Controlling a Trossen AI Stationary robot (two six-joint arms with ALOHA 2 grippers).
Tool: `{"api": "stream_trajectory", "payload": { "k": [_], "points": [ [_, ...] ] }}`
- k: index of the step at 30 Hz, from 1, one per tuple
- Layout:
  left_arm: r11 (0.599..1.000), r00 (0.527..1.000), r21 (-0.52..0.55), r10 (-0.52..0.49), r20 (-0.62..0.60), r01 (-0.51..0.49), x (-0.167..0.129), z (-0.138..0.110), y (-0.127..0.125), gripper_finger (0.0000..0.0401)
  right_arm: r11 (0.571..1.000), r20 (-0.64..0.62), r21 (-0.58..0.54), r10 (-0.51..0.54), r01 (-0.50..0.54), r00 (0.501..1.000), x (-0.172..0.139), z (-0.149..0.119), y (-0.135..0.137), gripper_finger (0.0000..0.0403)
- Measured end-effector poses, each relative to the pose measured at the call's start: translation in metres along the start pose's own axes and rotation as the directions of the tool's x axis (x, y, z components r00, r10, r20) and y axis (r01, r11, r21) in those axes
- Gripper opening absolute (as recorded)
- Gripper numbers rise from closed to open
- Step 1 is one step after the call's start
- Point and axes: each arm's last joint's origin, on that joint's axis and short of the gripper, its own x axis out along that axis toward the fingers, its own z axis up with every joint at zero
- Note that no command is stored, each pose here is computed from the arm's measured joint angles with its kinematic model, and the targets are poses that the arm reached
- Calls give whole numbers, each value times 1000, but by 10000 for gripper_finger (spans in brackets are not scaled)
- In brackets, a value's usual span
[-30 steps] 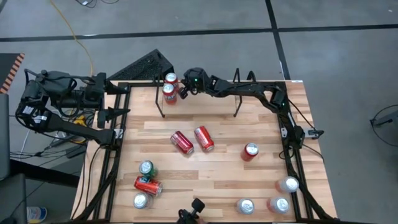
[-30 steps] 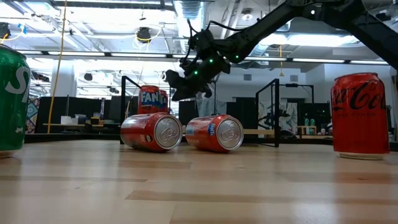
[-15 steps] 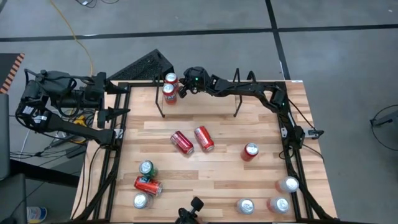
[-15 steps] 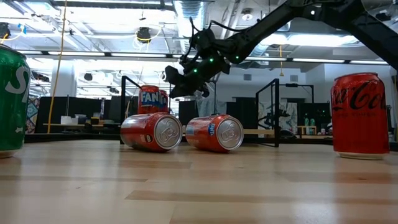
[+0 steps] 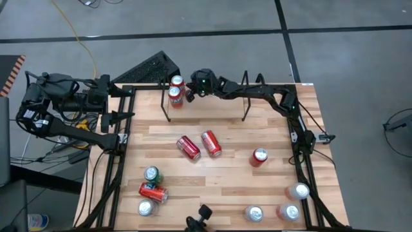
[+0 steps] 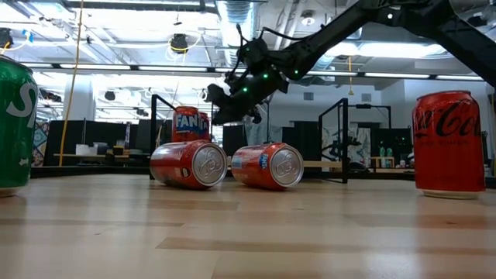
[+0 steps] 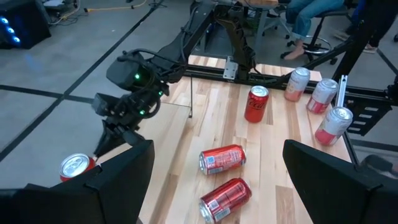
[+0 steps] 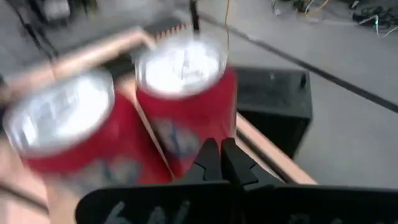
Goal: Place canned beverage on shelf
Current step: Put the red soda can on the shelf and align with the other red soda can
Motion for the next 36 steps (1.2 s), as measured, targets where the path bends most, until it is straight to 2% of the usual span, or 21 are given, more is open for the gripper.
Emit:
{"api": "stream_trajectory", "payload": {
  "k": [2,4,8,10,14,16,18,21,23,25,28,36],
  "points": [
    [1000,1000,-1,0,0,0,0,0,0,341,997,-82,-69,-49,43,995,-11,3,-2,0],
    [1000,1000,-1,0,0,0,0,0,0,341,988,-112,-126,-107,93,988,-20,18,-5,0],
    [1000,1000,2,0,0,0,0,0,0,341,959,-230,-259,-177,115,957,-36,43,-21,0],
    [1000,1000,-3,0,0,0,0,0,0,341,938,-245,-320,-216,131,945,-39,51,-27,0],
    [1000,1000,-4,2,0,-2,0,0,0,341,944,-198,-304,-194,129,961,-51,85,-38,0],
    [1000,1000,-4,11,1,-11,0,0,0,341,941,-141,-298,-208,159,968,-52,101,-42,0],
    [1000,1000,3,29,2,-29,0,0,1,341,946,-186,-280,-218,161,958,-59,107,-53,0],
    [999,999,6,42,17,-42,1,2,1,341,959,-240,-259,-176,112,955,-47,99,-51,0],
    [999,999,3,43,30,-43,1,3,1,341,965,-329,-259,-131,45,935,-43,86,-45,0],
    [999,998,1,42,42,-42,1,4,1,341,959,-331,-285,-109,11,937,-27,75,-32,0],
    [999,998,1,42,42,-42,1,4,1,341,955,-415,-296,-109,-21,903,-12,53,-27,0],
    [999,998,16,43,42,-43,1,4,1,341,954,-382,-298,-86,-34,920,5,43,-14,0]
  ]
}}
